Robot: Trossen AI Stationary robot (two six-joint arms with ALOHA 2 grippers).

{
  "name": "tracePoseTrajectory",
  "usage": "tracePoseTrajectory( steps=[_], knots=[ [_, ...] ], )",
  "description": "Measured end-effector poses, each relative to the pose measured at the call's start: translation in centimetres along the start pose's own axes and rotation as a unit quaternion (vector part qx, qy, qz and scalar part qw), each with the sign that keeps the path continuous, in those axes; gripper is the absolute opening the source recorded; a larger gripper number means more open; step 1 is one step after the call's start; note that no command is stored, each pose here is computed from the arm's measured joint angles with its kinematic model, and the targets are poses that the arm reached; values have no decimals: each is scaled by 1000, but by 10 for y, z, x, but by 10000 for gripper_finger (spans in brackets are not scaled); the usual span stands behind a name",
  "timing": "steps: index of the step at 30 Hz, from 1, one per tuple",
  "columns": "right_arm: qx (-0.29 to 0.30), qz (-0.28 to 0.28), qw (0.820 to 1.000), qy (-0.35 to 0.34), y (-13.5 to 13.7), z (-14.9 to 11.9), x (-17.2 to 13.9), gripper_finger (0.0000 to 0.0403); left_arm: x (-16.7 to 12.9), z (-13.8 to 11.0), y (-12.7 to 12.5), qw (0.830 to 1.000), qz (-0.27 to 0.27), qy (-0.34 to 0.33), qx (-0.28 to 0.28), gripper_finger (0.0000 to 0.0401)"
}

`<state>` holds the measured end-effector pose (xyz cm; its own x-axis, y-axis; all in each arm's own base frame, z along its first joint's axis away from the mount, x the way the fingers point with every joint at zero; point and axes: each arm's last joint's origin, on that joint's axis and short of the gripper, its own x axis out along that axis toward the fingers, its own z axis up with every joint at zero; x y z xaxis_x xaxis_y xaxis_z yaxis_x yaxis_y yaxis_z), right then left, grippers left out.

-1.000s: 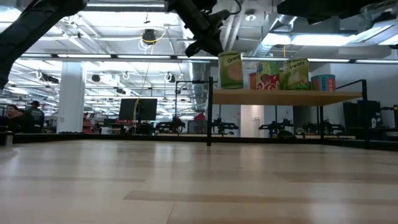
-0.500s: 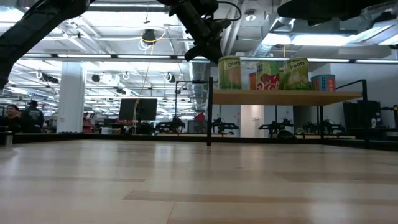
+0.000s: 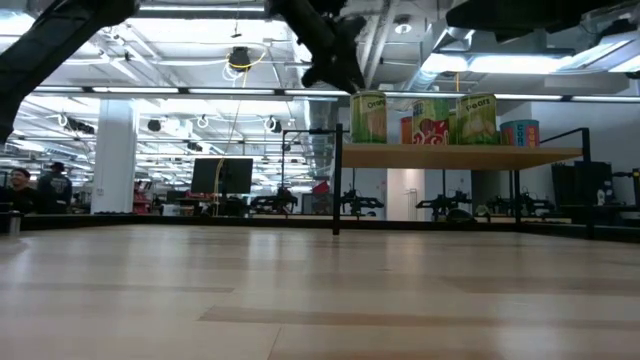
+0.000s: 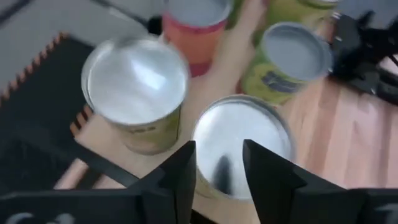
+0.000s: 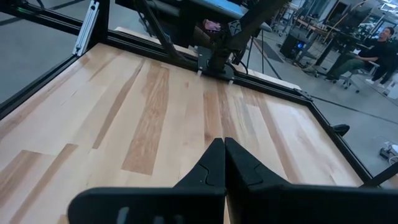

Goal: Pick and place cans onto a shelf
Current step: Return to Home Position

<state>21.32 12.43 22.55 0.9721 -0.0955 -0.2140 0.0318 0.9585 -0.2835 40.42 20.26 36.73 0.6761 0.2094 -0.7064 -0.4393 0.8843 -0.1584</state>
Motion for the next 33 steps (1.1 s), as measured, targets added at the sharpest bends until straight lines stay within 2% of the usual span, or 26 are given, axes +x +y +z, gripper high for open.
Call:
tracePoseTrajectory(
  steps=[4, 8, 11, 14, 18, 22, 27, 33],
  knots=[
    [16, -2, 1000, -1, -1, 0, 0, 11, -29, 5, -11, 997, 6, -25, 71, 122],
    [17, 0, 1000, 0, -2, 0, 1, 11, -54, 6, -31, 990, 19, -46, 132, 108],
    [9, 15, 1000, 0, -2, 0, 2, 10, -63, 6, -50, 983, 28, -65, 171, 88],
    [-3, 29, 1000, 8, -5, -3, 5, 7, -56, 1, -68, 977, 18, -78, 199, 65],
    [0, 47, 999, 17, -18, -3, 7, 4, -16, -21, -86, 969, -3, -61, 239, 37],
    [4, 72, 997, 18, -38, 2, -1, 4, 11, -44, -92, 961, -40, -104, 253, 25],
    [16, 95, 995, 2, -66, -2, -19, 4, 17, -77, -85, 948, -84, -188, 242, 24],
    [38, 93, 994, -41, -92, -22, -38, 5, 6, -129, -73, 936, -95, -248, 232, 24]
  ],
)
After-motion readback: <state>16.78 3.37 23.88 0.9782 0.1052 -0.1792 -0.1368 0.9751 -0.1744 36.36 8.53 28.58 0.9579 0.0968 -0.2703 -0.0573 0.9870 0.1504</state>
